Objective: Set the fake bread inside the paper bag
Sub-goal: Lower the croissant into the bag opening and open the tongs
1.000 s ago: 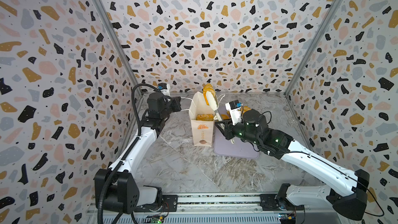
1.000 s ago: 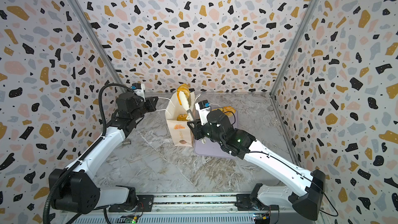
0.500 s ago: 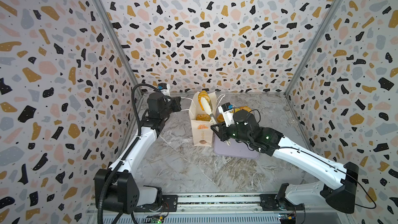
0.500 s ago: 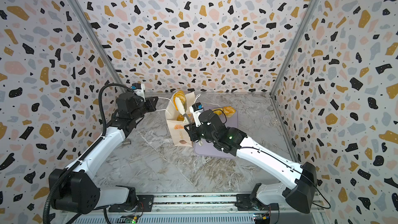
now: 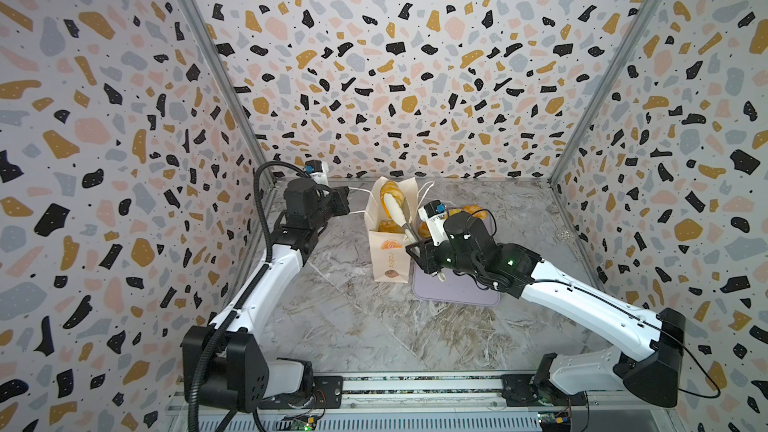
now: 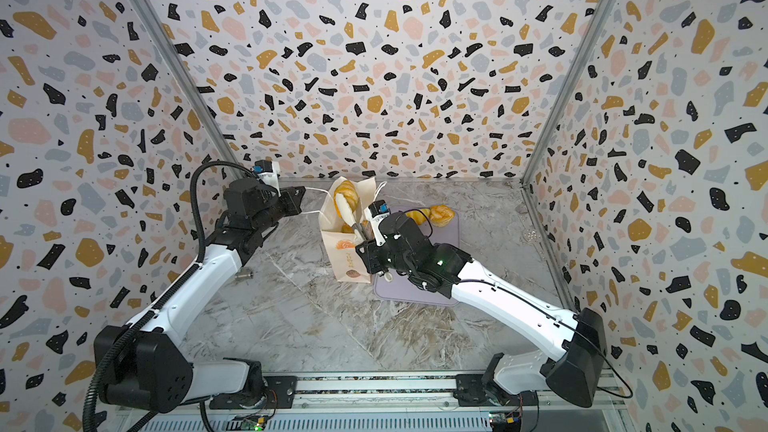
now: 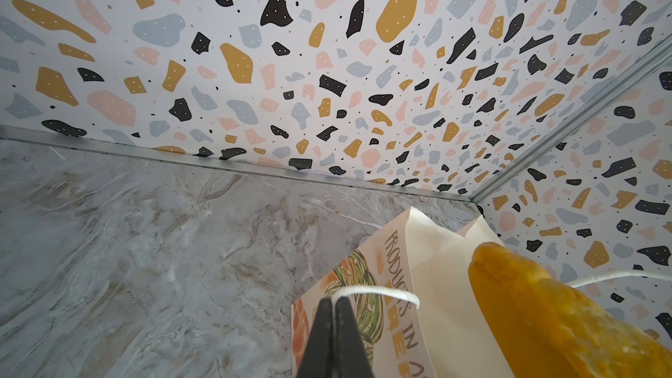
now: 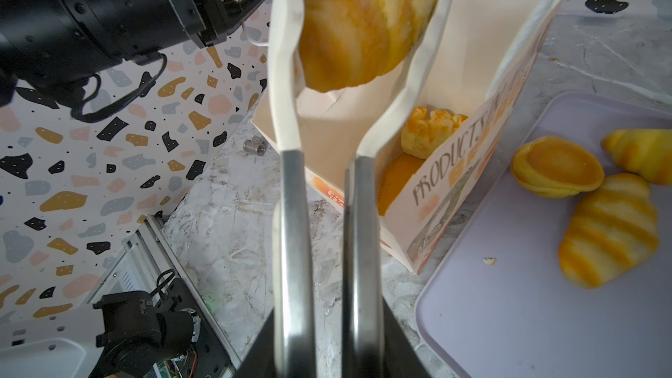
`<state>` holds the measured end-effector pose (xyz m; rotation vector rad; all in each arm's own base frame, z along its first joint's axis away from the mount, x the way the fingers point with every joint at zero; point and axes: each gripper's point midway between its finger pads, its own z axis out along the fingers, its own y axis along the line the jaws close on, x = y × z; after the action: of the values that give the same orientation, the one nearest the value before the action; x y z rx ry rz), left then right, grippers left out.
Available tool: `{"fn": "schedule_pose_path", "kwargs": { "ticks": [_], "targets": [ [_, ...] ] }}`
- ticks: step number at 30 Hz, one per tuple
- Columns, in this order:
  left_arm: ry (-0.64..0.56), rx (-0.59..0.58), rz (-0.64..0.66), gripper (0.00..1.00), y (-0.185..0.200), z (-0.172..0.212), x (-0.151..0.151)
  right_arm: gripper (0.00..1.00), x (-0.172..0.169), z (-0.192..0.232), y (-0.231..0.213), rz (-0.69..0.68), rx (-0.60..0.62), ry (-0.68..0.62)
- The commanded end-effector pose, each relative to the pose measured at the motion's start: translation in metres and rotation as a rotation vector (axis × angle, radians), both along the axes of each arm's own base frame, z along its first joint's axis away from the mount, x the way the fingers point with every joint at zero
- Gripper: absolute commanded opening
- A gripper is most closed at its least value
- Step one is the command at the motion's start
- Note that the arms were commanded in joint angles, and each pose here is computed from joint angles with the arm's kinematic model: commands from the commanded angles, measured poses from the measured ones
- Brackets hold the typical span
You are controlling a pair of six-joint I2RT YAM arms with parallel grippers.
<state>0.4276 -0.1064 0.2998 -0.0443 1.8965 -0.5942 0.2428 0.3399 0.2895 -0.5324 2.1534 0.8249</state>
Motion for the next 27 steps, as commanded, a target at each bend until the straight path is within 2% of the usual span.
{"fn": "schedule_pose_path", "kwargs": {
  "ticks": [1, 6, 17, 27],
  "targets": [
    [-0.054, -0.010, -0.013, 0.00, -0.003, 0.016, -0.004, 0.43, 0.002, 0.038, -0.002, -0.019, 0.069, -0.064],
    [-0.053, -0.010, -0.013, 0.00, -0.003, 0.015, -0.004, 0.49, 0.002, 0.039, -0.004, -0.029, 0.070, -0.068],
    [-0.055, -0.009, -0.013, 0.00, -0.003, 0.015, -0.004, 0.50, 0.002, 0.042, -0.010, -0.045, 0.074, -0.080],
    [-0.056, -0.009, -0.007, 0.00, -0.003, 0.015, -0.004, 0.51, -0.003, 0.063, -0.031, -0.083, 0.127, -0.151]
  ]
}}
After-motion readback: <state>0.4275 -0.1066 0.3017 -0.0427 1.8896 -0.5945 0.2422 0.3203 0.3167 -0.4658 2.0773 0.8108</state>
